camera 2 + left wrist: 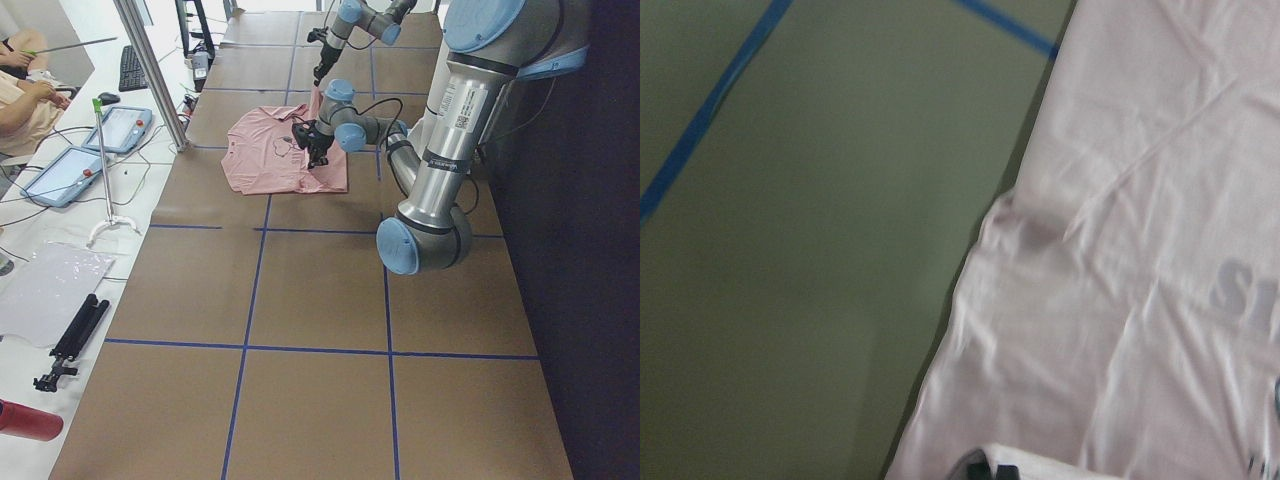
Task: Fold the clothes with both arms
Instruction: 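Lift the hem with both grippers and fold it toward the collar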
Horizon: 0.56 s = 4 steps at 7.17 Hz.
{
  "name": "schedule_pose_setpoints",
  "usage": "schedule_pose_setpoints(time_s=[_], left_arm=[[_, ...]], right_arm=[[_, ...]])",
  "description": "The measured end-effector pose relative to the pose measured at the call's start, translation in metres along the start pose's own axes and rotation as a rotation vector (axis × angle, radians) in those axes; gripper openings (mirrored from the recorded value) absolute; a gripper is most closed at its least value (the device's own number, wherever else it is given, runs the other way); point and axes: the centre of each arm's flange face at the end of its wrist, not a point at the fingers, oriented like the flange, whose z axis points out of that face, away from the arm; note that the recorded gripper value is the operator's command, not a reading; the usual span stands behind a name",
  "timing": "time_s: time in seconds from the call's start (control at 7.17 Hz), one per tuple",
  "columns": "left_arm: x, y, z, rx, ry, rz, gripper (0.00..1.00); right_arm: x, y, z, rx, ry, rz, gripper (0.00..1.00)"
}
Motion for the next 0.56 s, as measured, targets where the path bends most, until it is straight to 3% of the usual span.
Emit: schedule_pose_setpoints(time_s=[0.28,0.56], left_arm=[[0.024,-0.052,-0.003,0.067,0.052,-0.029,0.0],[0.05,-0.092,-0.002,0.132,0.058,-0.02,0.0]], right_arm=[[-0.033,-0.073,0.016,0.059,0.042,-0.048,0.0],[-0.083,-0.118,0.054,0.092,0.101,-0.08,0.0]])
